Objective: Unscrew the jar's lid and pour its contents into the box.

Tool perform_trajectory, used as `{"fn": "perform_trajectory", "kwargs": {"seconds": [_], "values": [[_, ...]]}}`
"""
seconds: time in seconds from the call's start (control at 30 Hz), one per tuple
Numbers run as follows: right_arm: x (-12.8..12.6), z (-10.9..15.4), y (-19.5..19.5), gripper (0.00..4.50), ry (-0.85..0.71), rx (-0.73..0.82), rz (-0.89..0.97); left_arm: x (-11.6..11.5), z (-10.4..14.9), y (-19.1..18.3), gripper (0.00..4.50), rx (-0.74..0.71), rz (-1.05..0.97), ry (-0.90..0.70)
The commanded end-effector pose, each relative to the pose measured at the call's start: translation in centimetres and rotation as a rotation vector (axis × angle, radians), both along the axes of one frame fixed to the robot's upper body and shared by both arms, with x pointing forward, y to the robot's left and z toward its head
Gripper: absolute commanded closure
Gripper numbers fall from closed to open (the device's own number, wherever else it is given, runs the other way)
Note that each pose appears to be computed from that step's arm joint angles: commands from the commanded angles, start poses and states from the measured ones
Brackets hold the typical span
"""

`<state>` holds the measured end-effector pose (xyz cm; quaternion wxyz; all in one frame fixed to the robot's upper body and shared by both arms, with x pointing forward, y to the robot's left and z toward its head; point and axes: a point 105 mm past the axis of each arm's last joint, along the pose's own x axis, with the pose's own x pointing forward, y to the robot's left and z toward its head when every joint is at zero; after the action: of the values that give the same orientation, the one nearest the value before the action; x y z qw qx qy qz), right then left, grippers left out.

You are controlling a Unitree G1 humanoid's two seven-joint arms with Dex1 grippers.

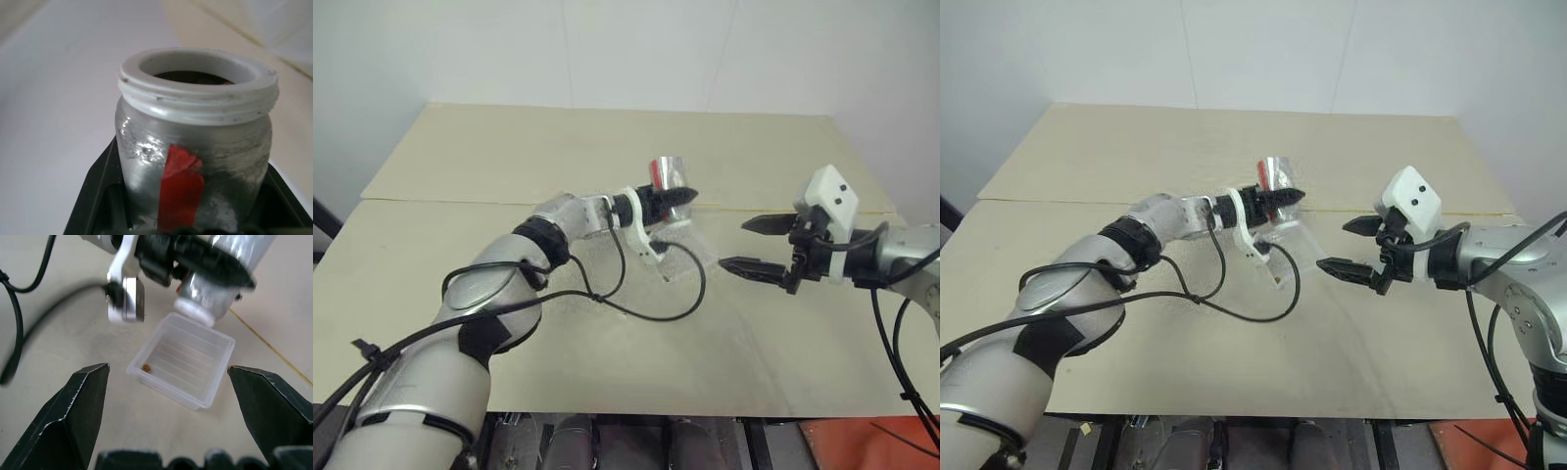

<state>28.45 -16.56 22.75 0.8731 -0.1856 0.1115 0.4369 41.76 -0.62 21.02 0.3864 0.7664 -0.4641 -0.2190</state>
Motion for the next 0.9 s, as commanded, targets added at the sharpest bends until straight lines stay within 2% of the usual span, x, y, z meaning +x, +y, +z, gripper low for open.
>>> {"fn": "perform_trajectory", "kwargs": {"seconds": [0.03, 0.1, 0.17, 0.2, 0.3, 0.37, 0.43, 0.67, 0.8, 0.9], "values": [[0.0, 1.0, 0.3, 0.02, -0.042, 0.015, 0.021, 0.5, 2.9, 1.4, 2.54, -0.204, 0.045, 0.072], [0.0, 1.1, 0.5, 0.02, -0.054, 0.023, 0.028, 1.1, 3.6, 2.8, 2.54, -0.304, 0.096, 0.167], [0.1, 1.2, 0.7, 0.02, -0.064, 0.031, 0.038, 1.3, 4.0, 3.8, 2.54, -0.463, 0.115, 0.340], [0.1, 1.2, 0.8, 0.02, -0.070, 0.035, 0.043, 1.5, 4.1, 4.2, 2.54, -0.593, 0.119, 0.488], [0.3, 1.4, 1.1, 0.02, -0.084, 0.047, 0.049, 2.2, 3.8, 5.7, 2.54, -0.852, 0.136, 0.840], [0.4, 1.4, 1.4, 0.02, -0.091, 0.057, 0.056, 2.7, 2.8, 7.1, 2.54, -0.997, 0.158, 1.073], [0.5, 1.4, 1.7, 0.02, -0.095, 0.064, 0.058, 2.8, 2.0, 8.3, 2.54, -1.134, 0.147, 1.224], [0.5, 1.3, 2.1, 0.02, -0.095, 0.077, 0.062, 1.4, -0.7, 10.9, 2.54, -1.380, 0.133, 1.448], [0.3, 1.2, 2.3, 0.02, -0.093, 0.080, 0.061, 0.8, -3.2, 12.1, 2.54, -1.493, 0.207, 1.469], [0.2, 1.0, 2.4, 0.02, -0.090, 0.075, 0.062, 0.2, -4.2, 12.2, 2.54, -1.519, 0.220, 1.477]]}}
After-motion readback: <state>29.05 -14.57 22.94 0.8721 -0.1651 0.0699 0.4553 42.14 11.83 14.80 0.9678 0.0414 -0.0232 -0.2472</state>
